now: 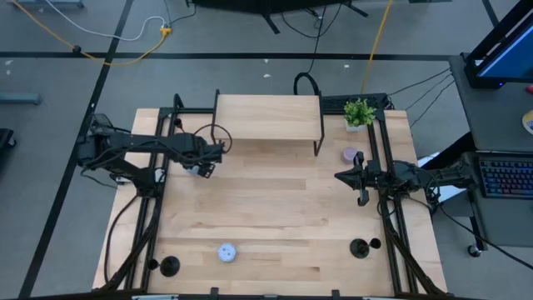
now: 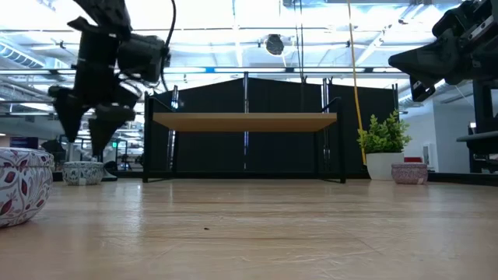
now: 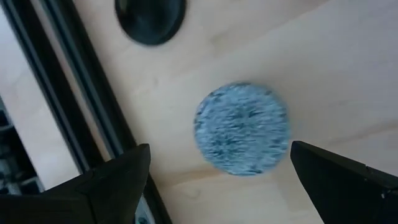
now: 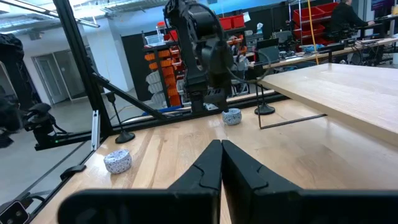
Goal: Pick & Place candle stick holders
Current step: Put the blue scented candle on the shelf
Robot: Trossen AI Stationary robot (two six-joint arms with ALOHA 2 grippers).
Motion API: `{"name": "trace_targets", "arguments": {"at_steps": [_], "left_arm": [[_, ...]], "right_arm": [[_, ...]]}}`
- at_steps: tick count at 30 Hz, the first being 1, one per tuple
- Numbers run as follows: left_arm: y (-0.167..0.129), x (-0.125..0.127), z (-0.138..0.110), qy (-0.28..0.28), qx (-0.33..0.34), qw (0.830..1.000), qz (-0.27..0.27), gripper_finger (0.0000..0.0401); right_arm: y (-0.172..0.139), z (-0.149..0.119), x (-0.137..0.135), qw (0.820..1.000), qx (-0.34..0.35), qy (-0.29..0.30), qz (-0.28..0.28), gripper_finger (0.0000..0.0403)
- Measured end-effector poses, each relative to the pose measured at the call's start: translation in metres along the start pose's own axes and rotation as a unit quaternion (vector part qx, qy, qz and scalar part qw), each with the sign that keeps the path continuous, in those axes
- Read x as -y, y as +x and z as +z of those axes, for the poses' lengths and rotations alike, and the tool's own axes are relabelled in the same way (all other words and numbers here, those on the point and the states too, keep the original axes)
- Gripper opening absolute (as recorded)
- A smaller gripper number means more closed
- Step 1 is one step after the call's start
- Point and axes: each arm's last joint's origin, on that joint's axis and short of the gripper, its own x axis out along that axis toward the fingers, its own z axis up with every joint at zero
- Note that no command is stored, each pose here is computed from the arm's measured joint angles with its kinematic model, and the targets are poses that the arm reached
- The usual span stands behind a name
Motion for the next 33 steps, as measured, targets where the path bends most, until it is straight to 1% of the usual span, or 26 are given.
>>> {"name": "trace_targets", "arguments": {"at_steps": [4,8,11,15,18,20,29,33], "left_arm": [[0.011,-0.005,-0.001,-0.006,-0.020,1.000,0.008,0.0392],[0.013,-0.004,0.002,0.003,-0.020,1.000,-0.015,0.0392],[0.016,0.001,0.004,0.024,-0.014,0.999,-0.034,0.0392],[0.014,0.007,0.009,0.041,0.005,0.996,-0.075,0.0392],[0.015,0.006,0.010,0.037,0.018,0.997,-0.062,0.0392],[0.015,0.003,0.010,0.031,0.013,0.998,-0.052,0.0392],[0.016,-0.003,0.009,0.032,0.019,0.999,-0.007,0.0392],[0.023,-0.007,0.011,0.032,0.005,0.999,-0.014,0.0392]], "right_arm": [[0.000,0.000,0.000,1.000,0.000,0.000,0.000,0.0000],[0.000,0.000,0.000,1.000,0.000,0.000,0.000,0.0000],[0.000,0.000,0.000,1.000,0.000,0.000,0.000,0.0000],[0.000,0.000,0.000,1.000,0.000,0.009,0.000,0.0000],[0.000,0.000,0.000,1.000,0.000,0.020,0.000,0.0000],[0.000,0.000,0.000,1.000,0.000,0.026,0.000,0.0000],[0.000,0.000,0.000,1.000,0.000,0.026,0.000,0.0000],[0.000,0.000,0.000,1.000,0.000,0.026,0.000,0.0000]]}}
